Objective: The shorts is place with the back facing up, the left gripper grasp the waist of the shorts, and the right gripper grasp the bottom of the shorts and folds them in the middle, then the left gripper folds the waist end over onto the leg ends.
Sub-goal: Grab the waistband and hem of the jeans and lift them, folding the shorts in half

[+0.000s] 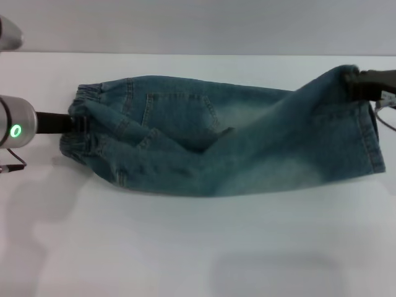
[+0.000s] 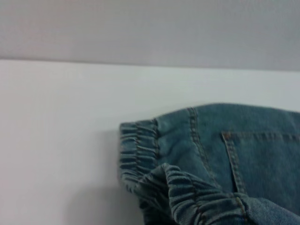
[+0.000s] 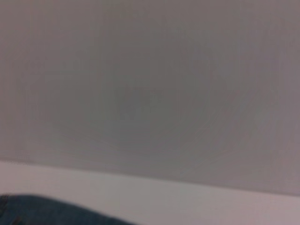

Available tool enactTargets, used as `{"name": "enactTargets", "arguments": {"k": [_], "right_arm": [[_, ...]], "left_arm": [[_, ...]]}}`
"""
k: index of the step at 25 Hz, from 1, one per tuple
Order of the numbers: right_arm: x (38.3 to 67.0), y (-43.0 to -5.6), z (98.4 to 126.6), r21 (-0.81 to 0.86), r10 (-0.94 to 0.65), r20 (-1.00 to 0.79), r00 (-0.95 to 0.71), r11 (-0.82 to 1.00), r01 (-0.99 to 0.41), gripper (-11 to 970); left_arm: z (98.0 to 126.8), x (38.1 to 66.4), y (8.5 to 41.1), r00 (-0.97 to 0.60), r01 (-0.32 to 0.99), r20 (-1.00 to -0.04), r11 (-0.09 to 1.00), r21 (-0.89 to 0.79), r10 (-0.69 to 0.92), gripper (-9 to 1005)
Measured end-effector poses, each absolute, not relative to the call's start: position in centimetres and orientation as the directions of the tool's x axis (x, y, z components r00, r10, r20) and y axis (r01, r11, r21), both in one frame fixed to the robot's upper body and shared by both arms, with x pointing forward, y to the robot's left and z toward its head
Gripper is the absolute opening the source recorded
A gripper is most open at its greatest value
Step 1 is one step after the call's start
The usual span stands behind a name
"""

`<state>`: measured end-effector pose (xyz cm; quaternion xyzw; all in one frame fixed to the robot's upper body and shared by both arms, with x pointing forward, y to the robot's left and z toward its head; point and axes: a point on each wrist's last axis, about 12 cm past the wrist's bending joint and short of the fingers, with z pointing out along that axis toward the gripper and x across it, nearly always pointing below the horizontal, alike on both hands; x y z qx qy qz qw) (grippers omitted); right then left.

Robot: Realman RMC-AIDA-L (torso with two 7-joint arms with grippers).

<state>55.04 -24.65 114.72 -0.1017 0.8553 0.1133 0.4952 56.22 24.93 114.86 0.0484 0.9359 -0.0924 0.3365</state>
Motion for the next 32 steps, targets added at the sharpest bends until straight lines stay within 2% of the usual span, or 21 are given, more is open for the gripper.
{"name": "enactTargets", "arguments": {"k": [11, 23, 32], "right_arm": [[54.9, -27.3, 113.6, 0.078, 0.002, -0.909, -0.417, 0.983, -0.165, 13], [54.3, -28.2, 111.8, 0.084, 0.026, -0.903, -0.43, 0.989, -0.118, 21], [54.2, -28.3, 111.6, 0.079, 0.033, -0.918, -0.394, 0.992, -0.1, 27]], "left_arm": [[115.7, 55.7, 25.6, -0.738, 0.142, -0.674, 0.98, -0.139, 0.011, 167], [116.6, 56.0, 25.6, -0.713, 0.147, -0.701, 0.98, -0.135, 0.01, 184], [117.3, 56.8, 25.1, -0.675, 0.168, -0.738, 0.978, -0.126, 0.02, 196]]}}
